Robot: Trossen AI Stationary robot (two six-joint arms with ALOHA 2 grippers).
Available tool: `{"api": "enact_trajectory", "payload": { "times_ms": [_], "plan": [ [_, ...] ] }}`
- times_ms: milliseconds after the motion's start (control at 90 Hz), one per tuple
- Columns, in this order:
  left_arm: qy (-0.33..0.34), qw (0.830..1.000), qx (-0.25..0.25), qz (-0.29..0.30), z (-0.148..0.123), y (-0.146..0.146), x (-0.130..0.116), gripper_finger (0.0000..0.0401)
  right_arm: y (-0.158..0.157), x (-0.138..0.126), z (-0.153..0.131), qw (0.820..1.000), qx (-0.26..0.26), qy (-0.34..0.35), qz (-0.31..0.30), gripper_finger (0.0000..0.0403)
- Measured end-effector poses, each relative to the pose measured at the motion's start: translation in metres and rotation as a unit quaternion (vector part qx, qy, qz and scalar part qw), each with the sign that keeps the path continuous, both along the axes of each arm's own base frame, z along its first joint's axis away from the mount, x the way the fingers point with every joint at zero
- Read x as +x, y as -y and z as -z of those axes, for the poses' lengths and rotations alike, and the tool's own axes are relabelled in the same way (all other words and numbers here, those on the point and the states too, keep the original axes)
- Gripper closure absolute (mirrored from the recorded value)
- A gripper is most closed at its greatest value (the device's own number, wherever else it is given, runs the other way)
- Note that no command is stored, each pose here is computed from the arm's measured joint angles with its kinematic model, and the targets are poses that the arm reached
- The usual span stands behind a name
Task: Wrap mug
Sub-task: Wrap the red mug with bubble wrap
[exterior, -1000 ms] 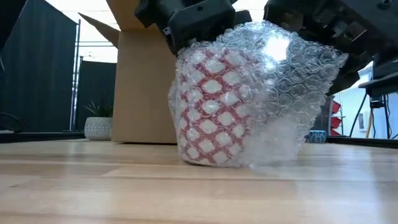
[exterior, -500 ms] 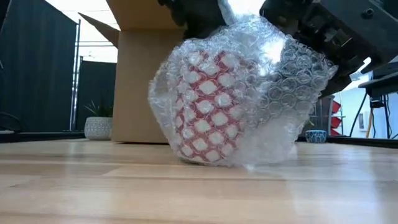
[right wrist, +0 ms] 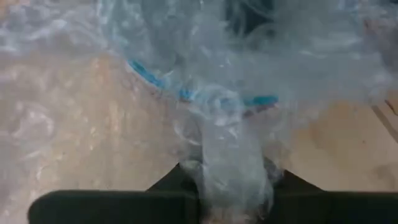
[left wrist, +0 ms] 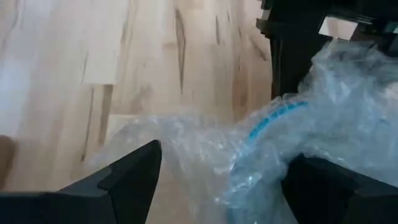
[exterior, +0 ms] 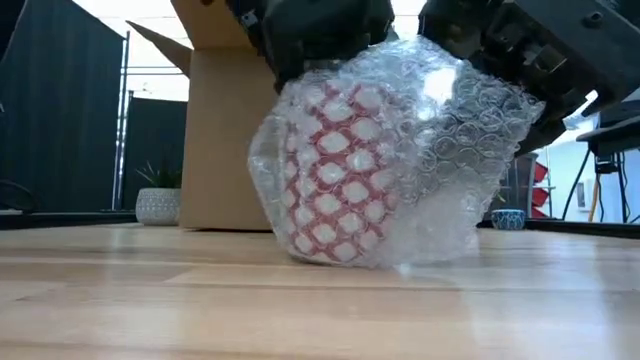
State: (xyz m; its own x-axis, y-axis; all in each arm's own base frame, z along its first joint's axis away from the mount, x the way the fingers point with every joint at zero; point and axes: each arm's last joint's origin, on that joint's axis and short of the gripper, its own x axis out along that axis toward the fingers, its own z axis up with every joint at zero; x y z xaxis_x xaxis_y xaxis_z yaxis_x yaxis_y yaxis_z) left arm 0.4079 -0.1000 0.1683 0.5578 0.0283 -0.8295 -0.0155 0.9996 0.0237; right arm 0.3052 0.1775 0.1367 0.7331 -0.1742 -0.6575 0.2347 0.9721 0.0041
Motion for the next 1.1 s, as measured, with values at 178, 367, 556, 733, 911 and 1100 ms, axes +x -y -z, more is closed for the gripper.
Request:
{"api": "enact_trajectory", "payload": {
  "times_ms": [178, 367, 556, 733, 911, 1100],
  "plan": [
    [0.0, 1.0, -0.009, 0.009, -0.007, 0.0, 0.002, 0.0111, 0.0, 0.0, 0.0, 1.0, 0.0, 0.0, 0.001, 0.0357],
    [0.025, 0.999, 0.002, 0.032, -0.033, 0.0, -0.002, 0.0111, 0.0, 0.0, 0.0, 1.0, 0.001, -0.001, 0.0, 0.0357],
    [0.043, 0.999, 0.008, 0.027, -0.048, -0.004, -0.006, 0.0111, 0.0, 0.0, 0.0, 1.0, 0.002, -0.002, -0.001, 0.0357],
    [0.055, 0.998, 0.014, 0.021, -0.061, -0.006, -0.011, 0.0111, 0.0, 0.0, 0.0, 1.0, 0.002, -0.001, -0.001, 0.0357],
    [0.062, 0.997, 0.022, 0.026, -0.077, -0.007, -0.019, 0.0111, 0.0, 0.0, 0.0, 1.0, 0.001, -0.001, -0.001, 0.0357],
    [0.088, 0.995, 0.028, 0.038, -0.093, -0.009, -0.023, 0.0111, 0.0, 0.0, 0.0, 1.0, 0.001, -0.002, -0.001, 0.0357]
  ]
}}
